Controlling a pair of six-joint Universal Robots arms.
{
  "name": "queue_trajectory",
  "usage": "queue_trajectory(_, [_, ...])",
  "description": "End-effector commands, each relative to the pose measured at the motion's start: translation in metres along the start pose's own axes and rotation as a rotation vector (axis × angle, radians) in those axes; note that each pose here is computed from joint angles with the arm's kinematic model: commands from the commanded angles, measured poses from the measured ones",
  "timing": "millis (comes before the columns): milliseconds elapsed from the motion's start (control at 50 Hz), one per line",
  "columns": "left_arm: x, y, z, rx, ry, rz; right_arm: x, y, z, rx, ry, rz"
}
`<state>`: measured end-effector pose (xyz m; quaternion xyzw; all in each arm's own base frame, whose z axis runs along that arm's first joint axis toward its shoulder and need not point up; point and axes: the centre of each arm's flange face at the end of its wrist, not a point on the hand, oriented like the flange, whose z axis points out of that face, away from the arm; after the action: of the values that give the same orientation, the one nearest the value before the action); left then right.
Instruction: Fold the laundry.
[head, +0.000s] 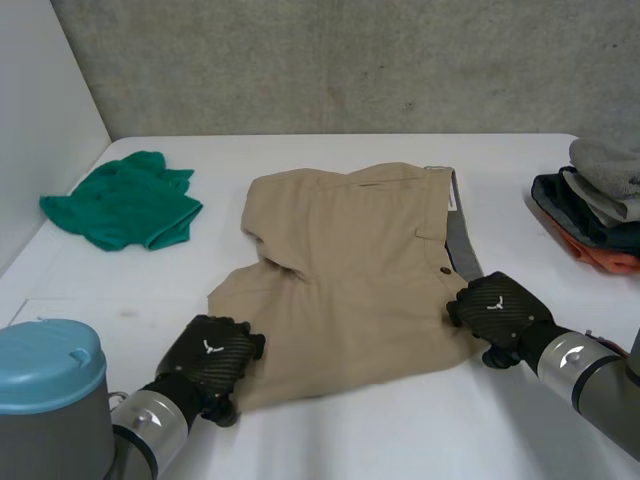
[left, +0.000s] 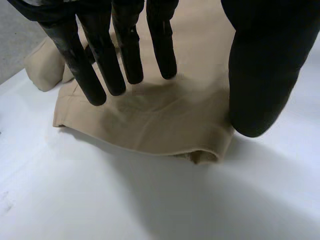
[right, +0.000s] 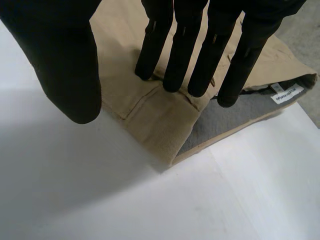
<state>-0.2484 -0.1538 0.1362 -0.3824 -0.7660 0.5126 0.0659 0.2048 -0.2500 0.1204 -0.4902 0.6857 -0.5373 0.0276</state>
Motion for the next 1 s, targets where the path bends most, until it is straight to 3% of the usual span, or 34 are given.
queue_trajectory(20, [0.000, -0.001, 0.009, 0.036, -0.010, 0.006, 0.005, -0.001, 0.009, 0.046, 0.041, -0.032])
queue_trajectory(280, [-0.001, -0.033, -0.016, 0.164, -0.042, 0.028, 0.019, -0.016, -0.007, 0.036, 0.123, 0.025])
queue_trajectory(380, [0.005, -0.032, -0.050, 0.037, 0.029, 0.054, 0.012, -0.028, -0.035, -0.055, 0.041, 0.051])
queue_trajectory(480, [0.018, -0.024, -0.088, -0.162, 0.167, 0.137, 0.008, -0.042, -0.087, -0.251, -0.089, 0.020])
queue_trajectory(600, [0.032, -0.038, -0.121, -0.167, 0.297, 0.200, 0.013, -0.047, -0.122, -0.371, -0.152, 0.010])
queue_trajectory(760, [0.021, -0.070, -0.082, 0.091, 0.161, 0.199, 0.023, -0.046, -0.105, -0.258, -0.047, 0.053])
queue_trajectory(860, [0.002, -0.077, -0.029, 0.192, 0.010, 0.198, 0.031, -0.045, -0.079, -0.181, 0.009, 0.107])
queue_trajectory(1000, [-0.033, -0.098, 0.053, 0.331, -0.164, 0.289, 0.058, -0.052, -0.033, -0.081, 0.170, 0.129])
